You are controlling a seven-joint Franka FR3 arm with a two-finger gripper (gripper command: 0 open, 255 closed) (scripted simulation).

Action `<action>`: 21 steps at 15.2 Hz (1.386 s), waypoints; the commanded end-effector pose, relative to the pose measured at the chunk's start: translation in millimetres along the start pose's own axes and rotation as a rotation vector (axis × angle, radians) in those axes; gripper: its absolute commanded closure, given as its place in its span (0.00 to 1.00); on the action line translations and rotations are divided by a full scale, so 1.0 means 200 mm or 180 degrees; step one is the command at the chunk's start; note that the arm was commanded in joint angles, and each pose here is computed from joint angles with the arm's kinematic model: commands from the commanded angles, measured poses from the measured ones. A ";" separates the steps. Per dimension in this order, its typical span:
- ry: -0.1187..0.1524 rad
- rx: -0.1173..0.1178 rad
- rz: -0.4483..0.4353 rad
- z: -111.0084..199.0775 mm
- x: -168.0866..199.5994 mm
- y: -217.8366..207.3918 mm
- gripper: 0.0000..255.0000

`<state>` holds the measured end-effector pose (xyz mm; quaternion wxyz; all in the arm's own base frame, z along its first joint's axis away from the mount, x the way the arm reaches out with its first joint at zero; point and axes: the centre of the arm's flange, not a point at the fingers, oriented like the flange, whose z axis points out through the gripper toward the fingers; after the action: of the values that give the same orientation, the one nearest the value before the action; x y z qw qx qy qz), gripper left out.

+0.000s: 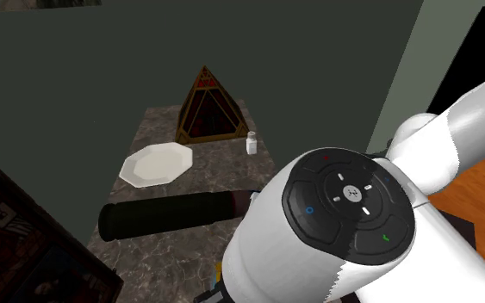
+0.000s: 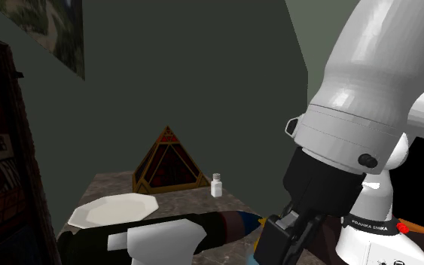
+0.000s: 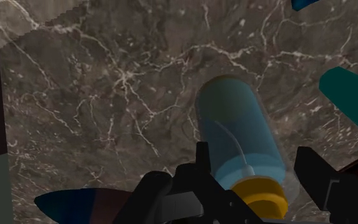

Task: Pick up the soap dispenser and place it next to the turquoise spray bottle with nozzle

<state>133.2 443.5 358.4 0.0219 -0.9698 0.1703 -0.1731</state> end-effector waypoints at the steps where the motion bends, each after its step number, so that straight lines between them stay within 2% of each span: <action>1: 0.0000 0.0003 0.0000 0.01 -0.01 0.00 1.00; 7: 0.0000 0.0003 0.0000 0.01 -0.01 0.00 1.00; 8: 0.0000 0.0003 0.0000 0.01 -0.01 0.00 0.00; 13: 0.0000 0.0003 0.0000 0.01 -0.01 0.00 0.00; 17: 0.0000 0.0003 0.0000 -0.24 -0.01 0.00 0.00; 21: 0.0000 0.0003 0.0000 -0.24 -0.01 0.00 0.00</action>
<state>115.8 445.1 401.9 0.0224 -0.9698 0.1702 -0.1733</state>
